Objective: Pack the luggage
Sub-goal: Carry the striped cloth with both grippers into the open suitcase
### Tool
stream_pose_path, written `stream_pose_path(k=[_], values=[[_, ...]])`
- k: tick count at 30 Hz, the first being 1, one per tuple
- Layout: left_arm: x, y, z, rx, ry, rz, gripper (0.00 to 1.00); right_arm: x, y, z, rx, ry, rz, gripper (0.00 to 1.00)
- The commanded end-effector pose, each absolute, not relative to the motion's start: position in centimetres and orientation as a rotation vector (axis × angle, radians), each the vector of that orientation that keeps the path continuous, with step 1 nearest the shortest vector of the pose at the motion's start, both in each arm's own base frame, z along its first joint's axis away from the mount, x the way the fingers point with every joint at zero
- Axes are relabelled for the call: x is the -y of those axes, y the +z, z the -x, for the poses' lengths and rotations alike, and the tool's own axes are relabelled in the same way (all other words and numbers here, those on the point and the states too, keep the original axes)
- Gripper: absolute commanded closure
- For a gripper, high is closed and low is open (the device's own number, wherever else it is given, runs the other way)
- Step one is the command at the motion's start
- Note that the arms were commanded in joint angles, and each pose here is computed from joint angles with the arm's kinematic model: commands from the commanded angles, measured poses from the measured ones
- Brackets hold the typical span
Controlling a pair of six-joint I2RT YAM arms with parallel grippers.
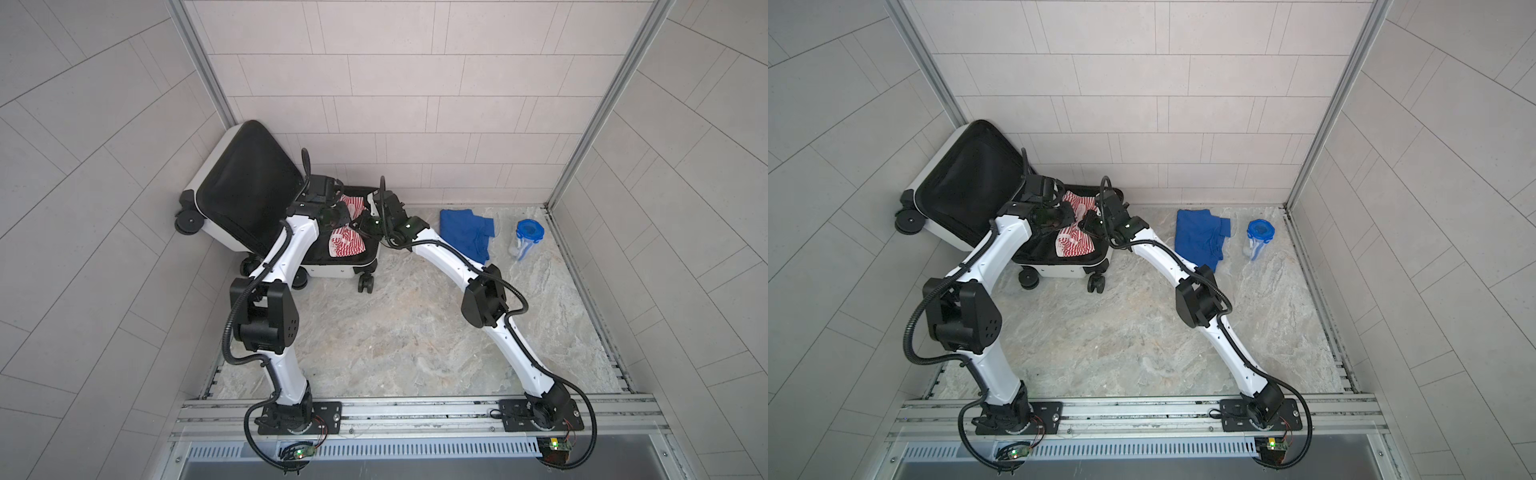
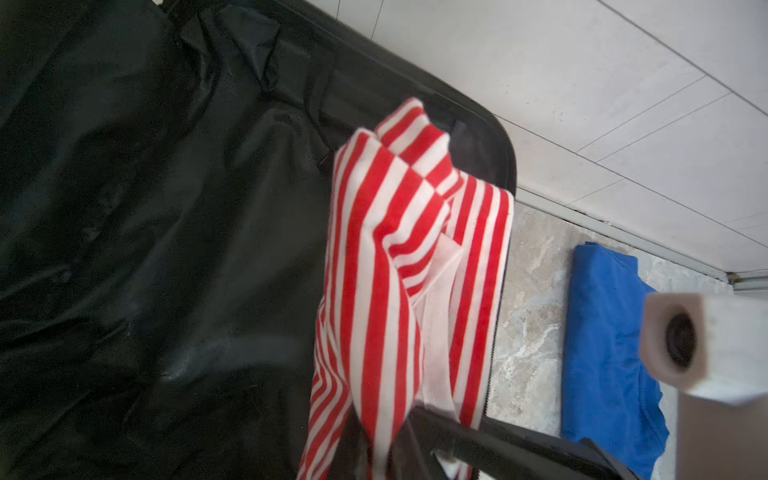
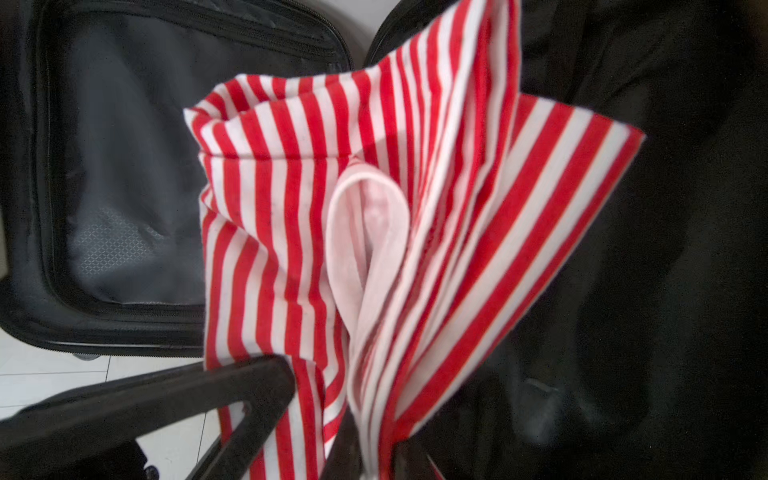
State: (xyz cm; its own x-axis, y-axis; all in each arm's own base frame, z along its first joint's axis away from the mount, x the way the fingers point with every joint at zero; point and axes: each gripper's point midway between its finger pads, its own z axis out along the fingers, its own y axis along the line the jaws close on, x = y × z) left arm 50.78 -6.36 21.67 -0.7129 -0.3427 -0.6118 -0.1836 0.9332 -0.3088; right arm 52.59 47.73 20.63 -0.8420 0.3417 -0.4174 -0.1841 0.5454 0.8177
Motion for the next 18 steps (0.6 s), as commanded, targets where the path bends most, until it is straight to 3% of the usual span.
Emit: stream_pose_path(k=[1,18], values=[[5.7,23.3,-52.7,-2.323,-0.295,0.346,0.98,-49.4,22.2,-52.9,-2.147,1.366,-0.135,1.0],[3.8,15.4,-55.3,-2.443,-0.269,0.427,1.0,-49.2,18.2,-55.8,-2.086,1.265,-0.196,0.92]])
